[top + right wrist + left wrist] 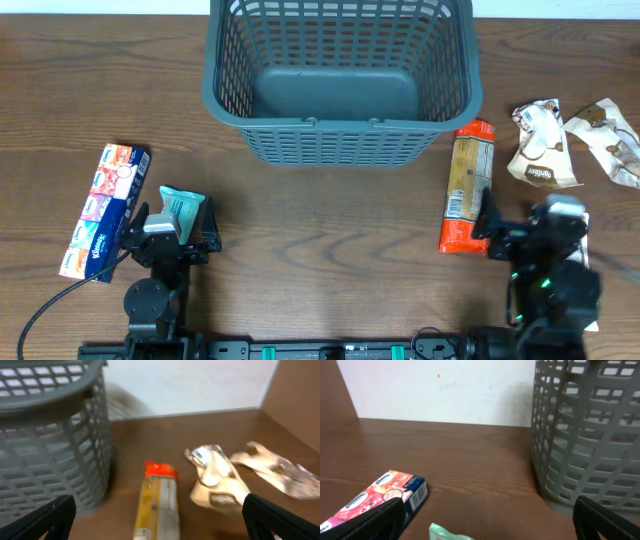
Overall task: Pack container
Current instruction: 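Move the right gripper over the orange-red pasta bag and grasp it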
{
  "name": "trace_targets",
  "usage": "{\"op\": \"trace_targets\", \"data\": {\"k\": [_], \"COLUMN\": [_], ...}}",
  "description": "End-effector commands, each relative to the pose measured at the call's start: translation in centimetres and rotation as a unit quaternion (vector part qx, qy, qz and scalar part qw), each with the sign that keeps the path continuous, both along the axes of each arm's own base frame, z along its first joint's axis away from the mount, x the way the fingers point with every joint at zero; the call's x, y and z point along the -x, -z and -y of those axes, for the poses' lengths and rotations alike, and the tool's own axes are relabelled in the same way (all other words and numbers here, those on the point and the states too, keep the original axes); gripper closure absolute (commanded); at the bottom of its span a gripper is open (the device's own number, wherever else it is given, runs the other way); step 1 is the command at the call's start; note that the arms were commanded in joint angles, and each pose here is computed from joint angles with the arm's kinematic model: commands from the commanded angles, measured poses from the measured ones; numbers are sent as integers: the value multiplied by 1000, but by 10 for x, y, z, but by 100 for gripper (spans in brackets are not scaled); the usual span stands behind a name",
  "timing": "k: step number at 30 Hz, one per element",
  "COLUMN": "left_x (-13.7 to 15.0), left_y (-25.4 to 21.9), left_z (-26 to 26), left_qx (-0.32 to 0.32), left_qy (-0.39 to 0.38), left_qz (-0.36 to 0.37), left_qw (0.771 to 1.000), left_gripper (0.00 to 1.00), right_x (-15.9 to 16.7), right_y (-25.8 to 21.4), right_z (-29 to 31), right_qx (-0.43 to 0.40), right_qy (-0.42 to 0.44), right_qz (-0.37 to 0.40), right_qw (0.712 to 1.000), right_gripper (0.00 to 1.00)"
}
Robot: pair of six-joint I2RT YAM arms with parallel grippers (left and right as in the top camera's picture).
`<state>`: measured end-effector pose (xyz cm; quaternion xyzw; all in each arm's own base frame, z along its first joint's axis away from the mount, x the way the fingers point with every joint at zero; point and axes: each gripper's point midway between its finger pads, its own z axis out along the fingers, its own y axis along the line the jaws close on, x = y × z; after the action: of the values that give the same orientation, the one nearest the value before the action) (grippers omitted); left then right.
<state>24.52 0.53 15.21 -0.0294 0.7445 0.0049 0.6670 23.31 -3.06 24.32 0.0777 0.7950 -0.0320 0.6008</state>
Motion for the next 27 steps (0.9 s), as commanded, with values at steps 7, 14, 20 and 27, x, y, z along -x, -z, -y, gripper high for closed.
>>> {"op": "trace_targets", "data": {"k": [7, 14, 20, 27], "left_x": [1, 0, -1, -1], "left_y": [35, 34, 30, 30], "left_z": [-7, -7, -7, -7], "left_qx": [-6, -6, -5, -5], "left_qy": [-21, -21, -21, -21], "left_qz": [-66, -64, -57, -57], "left_qw": [998, 998, 998, 998], "left_gripper": [1, 1, 1, 1], "right_x": [-19, -23, -26, -49], "right_y": [-38, -48, -31, 24], "right_z": [-19, -53, -22, 3], "right_qx": [-67, -139, -136, -170], "right_qy": [-63, -145, -47, -2], "right_qz": [-154, -250, -291, -389], "right_qw": [984, 947, 946, 906], "right_gripper": [1, 1, 1, 1]}}
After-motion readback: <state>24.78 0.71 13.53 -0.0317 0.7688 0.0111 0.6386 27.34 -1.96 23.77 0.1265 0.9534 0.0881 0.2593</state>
